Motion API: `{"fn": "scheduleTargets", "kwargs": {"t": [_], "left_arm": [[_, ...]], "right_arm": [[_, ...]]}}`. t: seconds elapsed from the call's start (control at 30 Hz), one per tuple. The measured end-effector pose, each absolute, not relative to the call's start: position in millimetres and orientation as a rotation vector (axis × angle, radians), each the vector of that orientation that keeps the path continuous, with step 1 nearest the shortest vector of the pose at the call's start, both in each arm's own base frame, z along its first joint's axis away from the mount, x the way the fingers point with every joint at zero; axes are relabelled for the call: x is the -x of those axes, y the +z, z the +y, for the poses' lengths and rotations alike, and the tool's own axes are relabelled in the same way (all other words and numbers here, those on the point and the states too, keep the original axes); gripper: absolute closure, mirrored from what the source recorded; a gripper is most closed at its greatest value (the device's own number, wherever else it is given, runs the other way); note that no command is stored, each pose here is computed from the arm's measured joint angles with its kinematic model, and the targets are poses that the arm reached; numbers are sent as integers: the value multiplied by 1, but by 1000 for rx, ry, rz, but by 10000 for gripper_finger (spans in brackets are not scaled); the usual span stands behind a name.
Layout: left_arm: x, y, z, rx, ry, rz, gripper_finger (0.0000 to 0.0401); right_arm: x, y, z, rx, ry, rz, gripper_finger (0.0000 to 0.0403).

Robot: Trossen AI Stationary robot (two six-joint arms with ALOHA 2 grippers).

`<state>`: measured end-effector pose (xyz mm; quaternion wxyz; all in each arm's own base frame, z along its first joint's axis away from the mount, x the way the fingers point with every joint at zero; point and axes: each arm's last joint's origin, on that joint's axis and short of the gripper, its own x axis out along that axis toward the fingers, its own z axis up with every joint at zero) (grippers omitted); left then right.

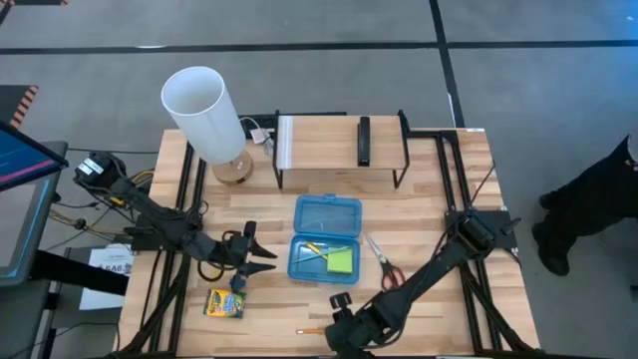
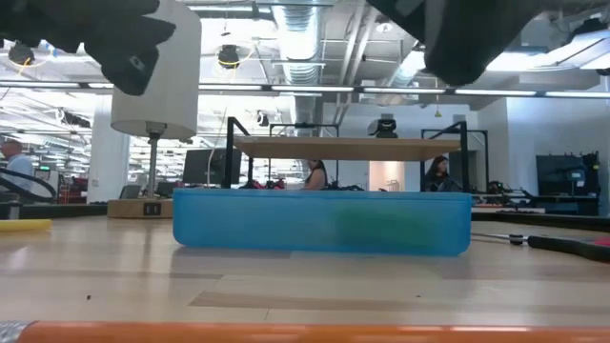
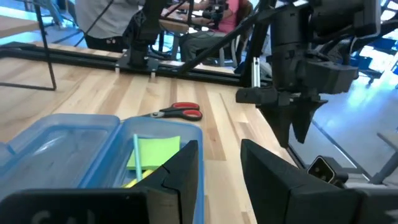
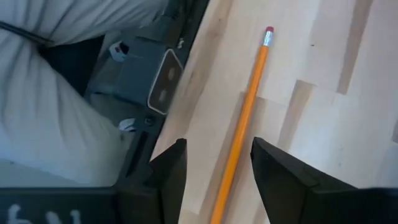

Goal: Pack school essentials
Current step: Put the orange pencil into the blue supply box

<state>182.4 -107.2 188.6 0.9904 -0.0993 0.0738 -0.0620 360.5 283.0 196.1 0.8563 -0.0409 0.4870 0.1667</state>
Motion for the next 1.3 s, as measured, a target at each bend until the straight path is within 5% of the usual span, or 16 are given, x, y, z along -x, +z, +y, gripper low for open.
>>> {"fn": "scheduleTargets", "kwargs": {"t": [1.3], "left_arm": [[-193,198,-131,233,-83,85,293]], "right_arm": [[-389,126,267,73,198,1116,195]]}}
